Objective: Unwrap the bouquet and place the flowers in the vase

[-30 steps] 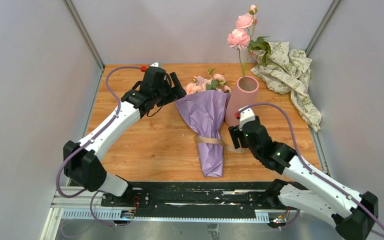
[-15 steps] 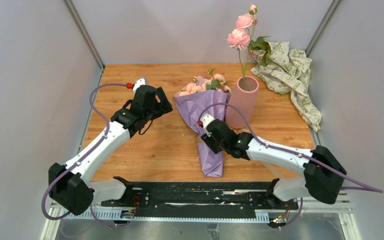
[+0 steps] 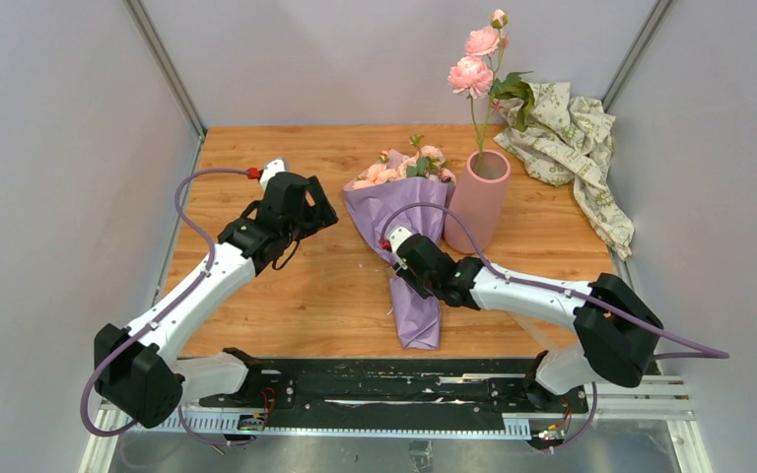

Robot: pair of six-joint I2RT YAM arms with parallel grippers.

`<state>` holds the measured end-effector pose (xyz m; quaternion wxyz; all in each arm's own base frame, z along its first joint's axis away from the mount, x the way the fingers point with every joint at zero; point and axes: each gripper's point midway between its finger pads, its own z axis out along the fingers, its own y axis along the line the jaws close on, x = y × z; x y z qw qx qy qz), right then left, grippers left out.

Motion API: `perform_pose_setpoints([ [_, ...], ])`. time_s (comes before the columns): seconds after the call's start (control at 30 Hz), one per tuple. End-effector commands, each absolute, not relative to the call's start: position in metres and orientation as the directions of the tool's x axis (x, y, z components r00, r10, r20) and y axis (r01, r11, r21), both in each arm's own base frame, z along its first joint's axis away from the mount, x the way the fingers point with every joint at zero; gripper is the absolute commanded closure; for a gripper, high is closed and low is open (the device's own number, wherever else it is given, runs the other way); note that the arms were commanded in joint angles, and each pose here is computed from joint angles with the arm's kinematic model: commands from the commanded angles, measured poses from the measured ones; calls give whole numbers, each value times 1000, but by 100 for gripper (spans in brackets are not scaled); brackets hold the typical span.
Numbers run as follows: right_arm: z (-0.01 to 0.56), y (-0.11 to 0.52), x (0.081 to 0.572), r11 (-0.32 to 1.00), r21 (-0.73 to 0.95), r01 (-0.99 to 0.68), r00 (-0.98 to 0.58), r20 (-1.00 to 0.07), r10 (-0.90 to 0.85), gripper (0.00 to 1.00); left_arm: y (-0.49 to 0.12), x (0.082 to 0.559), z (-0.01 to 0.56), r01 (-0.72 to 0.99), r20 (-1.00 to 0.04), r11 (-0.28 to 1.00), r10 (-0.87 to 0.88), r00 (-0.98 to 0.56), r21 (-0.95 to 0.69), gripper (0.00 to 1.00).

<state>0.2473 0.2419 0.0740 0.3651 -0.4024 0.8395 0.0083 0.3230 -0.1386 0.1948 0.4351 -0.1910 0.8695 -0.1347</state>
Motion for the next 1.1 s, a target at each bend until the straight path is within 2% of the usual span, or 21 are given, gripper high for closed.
perform_pose_setpoints([
  [0.0, 79, 243, 251, 693, -292, -659, -413, -629, -659, 70, -134, 321, 197, -223, -717, 893, -448, -533, -392, 5],
  [0.13, 83, 236, 253, 722, -277, -634, -434, -646, -628, 99, -134, 320, 196, -222, -715, 894, -445, -539, -389, 5],
  [0.37, 103, 230, 258, 748, -269, -606, -420, -691, -588, 100, -134, 318, 194, -222, -714, 895, -444, -542, -388, 5],
  [0.4, 104, 232, 258, 742, -267, -615, -414, -692, -592, 98, -134, 318, 194, -222, -713, 894, -445, -542, -389, 5],
  [0.43, 103, 235, 257, 730, -261, -632, -411, -686, -601, 76, -135, 318, 194, -219, -712, 894, -444, -543, -390, 5],
  [0.47, 100, 237, 256, 724, -258, -640, -412, -679, -607, 61, -135, 319, 193, -219, -712, 894, -445, -543, -392, 5],
  [0.53, 94, 241, 256, 714, -255, -653, -418, -664, -620, 47, -135, 318, 192, -218, -710, 895, -443, -547, -390, 5],
  [0.9, 73, 253, 262, 696, -261, -668, -442, -614, -654, 43, -132, 317, 188, -225, -716, 899, -436, -546, -376, 5],
  [1.07, 75, 246, 268, 728, -268, -631, -462, -624, -630, 59, -133, 317, 187, -220, -716, 900, -433, -548, -377, 5],
])
